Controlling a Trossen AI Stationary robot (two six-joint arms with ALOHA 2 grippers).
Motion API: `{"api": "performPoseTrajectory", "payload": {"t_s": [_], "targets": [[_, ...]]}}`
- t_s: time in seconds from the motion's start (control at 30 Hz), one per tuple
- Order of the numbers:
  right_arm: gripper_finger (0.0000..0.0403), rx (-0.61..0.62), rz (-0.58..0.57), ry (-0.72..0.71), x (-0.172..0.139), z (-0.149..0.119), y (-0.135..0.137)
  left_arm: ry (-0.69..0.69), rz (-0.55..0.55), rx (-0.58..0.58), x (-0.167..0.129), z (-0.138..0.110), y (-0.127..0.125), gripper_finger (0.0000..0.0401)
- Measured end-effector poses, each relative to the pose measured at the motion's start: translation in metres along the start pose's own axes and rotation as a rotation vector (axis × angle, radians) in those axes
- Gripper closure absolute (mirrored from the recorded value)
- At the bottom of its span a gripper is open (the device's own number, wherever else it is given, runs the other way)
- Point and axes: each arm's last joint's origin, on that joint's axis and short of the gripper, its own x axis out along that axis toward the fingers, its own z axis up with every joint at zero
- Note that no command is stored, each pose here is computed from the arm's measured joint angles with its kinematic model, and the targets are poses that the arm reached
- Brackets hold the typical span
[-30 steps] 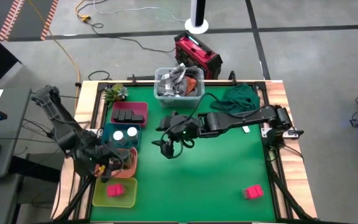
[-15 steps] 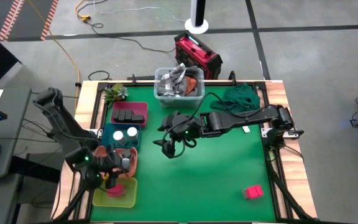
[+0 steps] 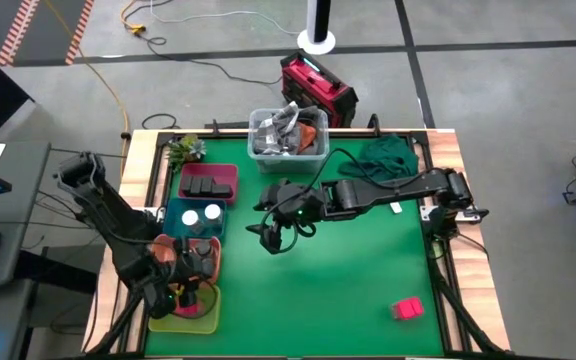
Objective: Sort spices by type
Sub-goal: Put the black seasoning bottle into the orange bin
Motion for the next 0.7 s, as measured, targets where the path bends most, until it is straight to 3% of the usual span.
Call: {"api": "performPoseTrajectory", "payload": {"t_s": [0.27,0.7], "targets": [[0.0097,-0.001,0.002,0.001,-0.0001,-0.0006,0.0011,0.026,0.021,-0.053,0.0065,-0.0047,-0.0038,0.0219],[0.0097,-0.005,0.006,0.004,-0.0002,-0.0015,0.0028,0.064,0.001,-0.062,0.0062,-0.0055,-0.0045,0.0173]]}}
